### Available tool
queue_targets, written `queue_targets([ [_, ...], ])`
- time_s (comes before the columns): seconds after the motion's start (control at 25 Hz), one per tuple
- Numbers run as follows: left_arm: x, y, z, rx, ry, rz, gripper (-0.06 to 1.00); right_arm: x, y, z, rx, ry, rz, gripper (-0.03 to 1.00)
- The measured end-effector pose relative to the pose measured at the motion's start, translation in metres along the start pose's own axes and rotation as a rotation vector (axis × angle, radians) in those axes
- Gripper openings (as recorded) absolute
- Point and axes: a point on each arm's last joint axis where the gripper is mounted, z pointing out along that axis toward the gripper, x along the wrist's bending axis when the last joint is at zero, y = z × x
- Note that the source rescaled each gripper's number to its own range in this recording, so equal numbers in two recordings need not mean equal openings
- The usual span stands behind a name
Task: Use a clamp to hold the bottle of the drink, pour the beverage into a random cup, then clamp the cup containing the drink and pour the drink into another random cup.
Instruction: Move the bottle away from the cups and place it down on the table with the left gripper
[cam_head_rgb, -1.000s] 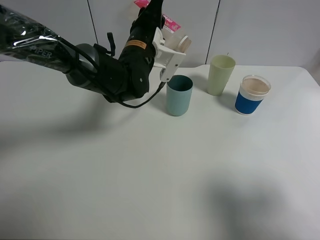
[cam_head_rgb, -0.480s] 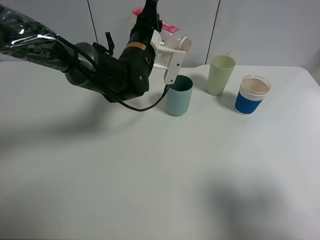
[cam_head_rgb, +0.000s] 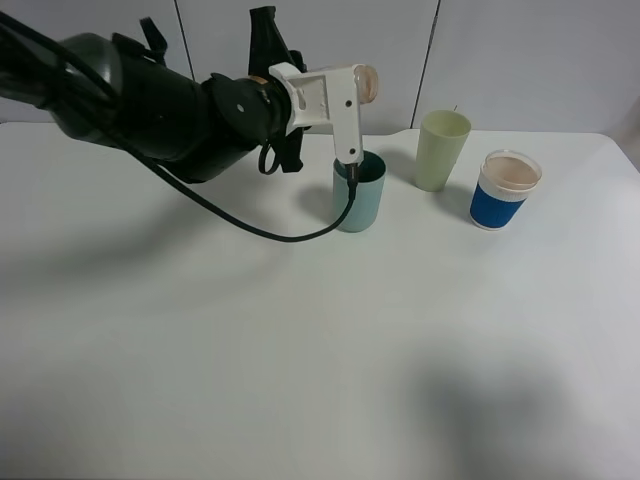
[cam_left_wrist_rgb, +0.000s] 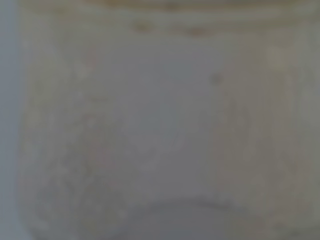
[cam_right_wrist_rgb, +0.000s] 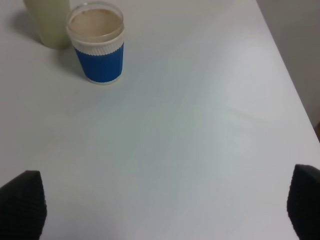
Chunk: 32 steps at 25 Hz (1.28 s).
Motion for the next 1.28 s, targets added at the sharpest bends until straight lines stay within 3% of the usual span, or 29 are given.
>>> queue_targets([
  [0.2, 0.018, -0.018, -0.029, -0.037, -0.036, -0.253, 0.04, 0.000, 0.000, 0.000, 0.000, 0.000, 0.000, 0.88],
  [0.48, 0.044, -0.055, -0.074, -0.171, -0.053, -0.738, 0.04, 0.000, 0.000, 0.000, 0.000, 0.000, 0.000, 0.88],
  [0.6, 0.045, -0.073, -0.089, -0.224, -0.104, -0.978, 0.04, 0.000, 0.000, 0.000, 0.000, 0.000, 0.000, 0.88],
  [0.76, 0.039, -0.099, -0.101, -0.268, -0.174, -1.199, 0.04, 0.000, 0.000, 0.000, 0.000, 0.000, 0.000, 0.88],
  [0.88, 0.031, -0.116, -0.106, -0.299, -0.230, -1.235, 0.04, 0.000, 0.000, 0.000, 0.000, 0.000, 0.000, 0.88],
  [1.04, 0.017, -0.134, -0.114, -0.285, -0.282, -1.202, 0.04, 0.000, 0.000, 0.000, 0.000, 0.000, 0.000, 0.88],
  [1.28, 0.004, -0.159, -0.117, -0.207, -0.265, -1.214, 0.04, 0.000, 0.000, 0.000, 0.000, 0.000, 0.000, 0.88],
])
